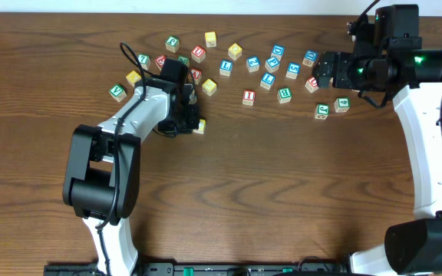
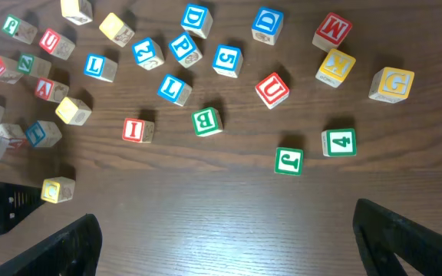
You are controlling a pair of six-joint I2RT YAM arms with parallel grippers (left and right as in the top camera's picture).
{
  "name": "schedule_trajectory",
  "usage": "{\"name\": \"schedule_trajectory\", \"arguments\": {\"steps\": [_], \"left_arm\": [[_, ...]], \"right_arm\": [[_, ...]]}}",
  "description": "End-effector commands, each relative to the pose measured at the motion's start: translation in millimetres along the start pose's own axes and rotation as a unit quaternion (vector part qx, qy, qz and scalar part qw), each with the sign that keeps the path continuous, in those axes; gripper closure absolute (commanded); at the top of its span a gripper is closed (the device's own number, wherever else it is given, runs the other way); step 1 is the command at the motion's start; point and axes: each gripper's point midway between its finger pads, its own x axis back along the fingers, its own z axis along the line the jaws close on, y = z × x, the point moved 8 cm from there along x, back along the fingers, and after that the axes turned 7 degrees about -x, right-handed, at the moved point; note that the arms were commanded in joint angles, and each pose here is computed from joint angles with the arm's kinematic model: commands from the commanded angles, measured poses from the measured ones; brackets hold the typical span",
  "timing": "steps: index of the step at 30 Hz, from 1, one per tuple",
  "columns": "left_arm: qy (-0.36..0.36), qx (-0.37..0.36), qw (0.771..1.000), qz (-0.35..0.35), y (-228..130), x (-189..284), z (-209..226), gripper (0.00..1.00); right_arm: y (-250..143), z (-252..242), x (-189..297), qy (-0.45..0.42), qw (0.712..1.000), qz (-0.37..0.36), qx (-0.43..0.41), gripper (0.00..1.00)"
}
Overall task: Spell out CORL
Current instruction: 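Lower the C block onto the table and open the left gripper, then lift the left gripper and move it back over the block cluster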
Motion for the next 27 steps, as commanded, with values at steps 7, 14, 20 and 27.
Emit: {"name": "schedule_trajectory", "arguments": {"steps": [7,14,20,27], "left_arm": [[-0.007,0.003,1.000,0.010,-5.4,-5.7,-12.3,0.92],[0.001,-0.002,1.000,0.004,-3.8,-6.4,-13.9,0.92],[0.009,-0.007,1.000,-0.006,-0.8,-6.2,-12.1,0.92],[0.004,-0.022,0.999,-0.033,8.2,-5.9,-14.0,0.92]], "right_arm": [[1.2,2.0,0.3,0.000,1.000,-0.003,0.004,0.01],[1.2,2.0,0.3,0.000,1.000,-0.002,0.005,0.01],[1.2,2.0,0.3,0.000,1.000,-0.003,0.005,0.01],[1.2,2.0,0.3,0.000,1.000,-0.003,0.005,0.01]]}}
